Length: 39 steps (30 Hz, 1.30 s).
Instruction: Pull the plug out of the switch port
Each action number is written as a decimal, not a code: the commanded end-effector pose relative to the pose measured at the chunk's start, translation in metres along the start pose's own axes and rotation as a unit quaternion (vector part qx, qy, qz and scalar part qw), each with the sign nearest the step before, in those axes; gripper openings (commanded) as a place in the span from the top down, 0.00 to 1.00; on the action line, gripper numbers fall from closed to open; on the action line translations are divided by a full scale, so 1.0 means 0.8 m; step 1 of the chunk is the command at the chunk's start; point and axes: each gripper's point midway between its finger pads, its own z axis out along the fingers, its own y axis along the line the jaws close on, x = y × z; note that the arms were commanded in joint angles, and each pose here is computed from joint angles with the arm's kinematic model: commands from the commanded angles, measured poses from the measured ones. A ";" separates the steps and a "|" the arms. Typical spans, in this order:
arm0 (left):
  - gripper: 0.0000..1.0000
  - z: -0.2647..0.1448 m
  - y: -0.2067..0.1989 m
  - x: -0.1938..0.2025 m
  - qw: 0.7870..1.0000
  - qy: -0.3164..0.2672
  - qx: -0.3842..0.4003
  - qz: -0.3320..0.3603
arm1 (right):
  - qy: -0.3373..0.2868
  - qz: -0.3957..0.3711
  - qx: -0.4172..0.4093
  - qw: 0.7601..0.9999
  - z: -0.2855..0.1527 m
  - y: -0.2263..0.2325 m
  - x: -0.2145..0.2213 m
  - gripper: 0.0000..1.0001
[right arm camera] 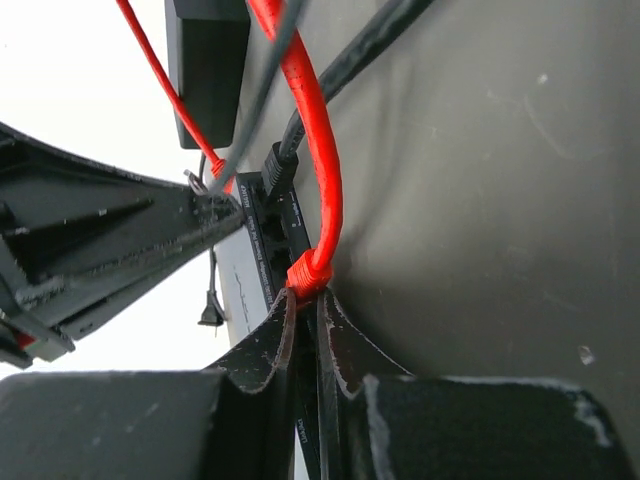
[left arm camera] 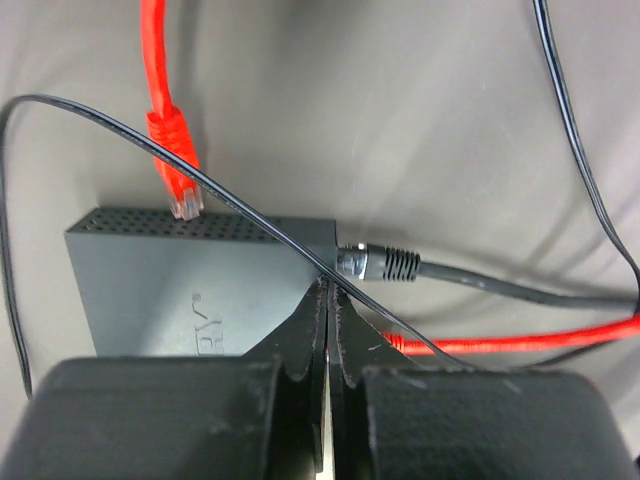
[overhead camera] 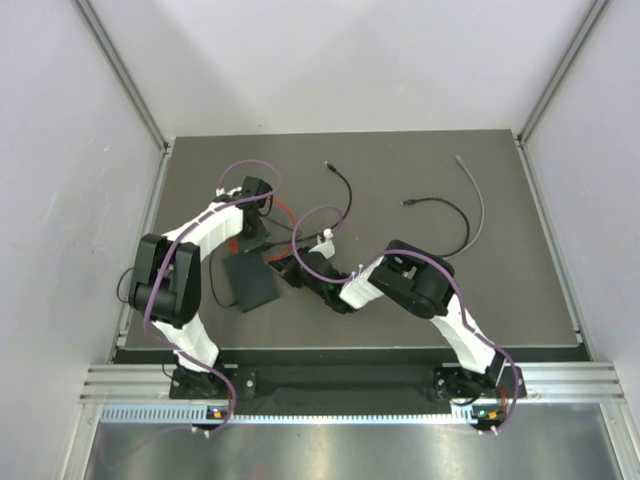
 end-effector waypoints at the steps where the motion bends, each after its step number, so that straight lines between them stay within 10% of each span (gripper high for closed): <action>1: 1.00 0.032 0.048 0.033 0.995 0.033 -0.092 0.024 | -0.029 0.002 0.021 0.999 0.000 -0.028 -0.016 1.00; 16: 1.00 0.041 0.068 0.060 0.994 0.046 -0.094 0.039 | -0.081 0.074 0.026 0.994 -0.019 -0.043 -0.070 1.00; 39: 0.96 -0.160 0.000 0.026 0.972 -0.029 0.212 0.100 | -0.028 -0.175 0.072 0.982 -0.154 0.093 -0.210 1.00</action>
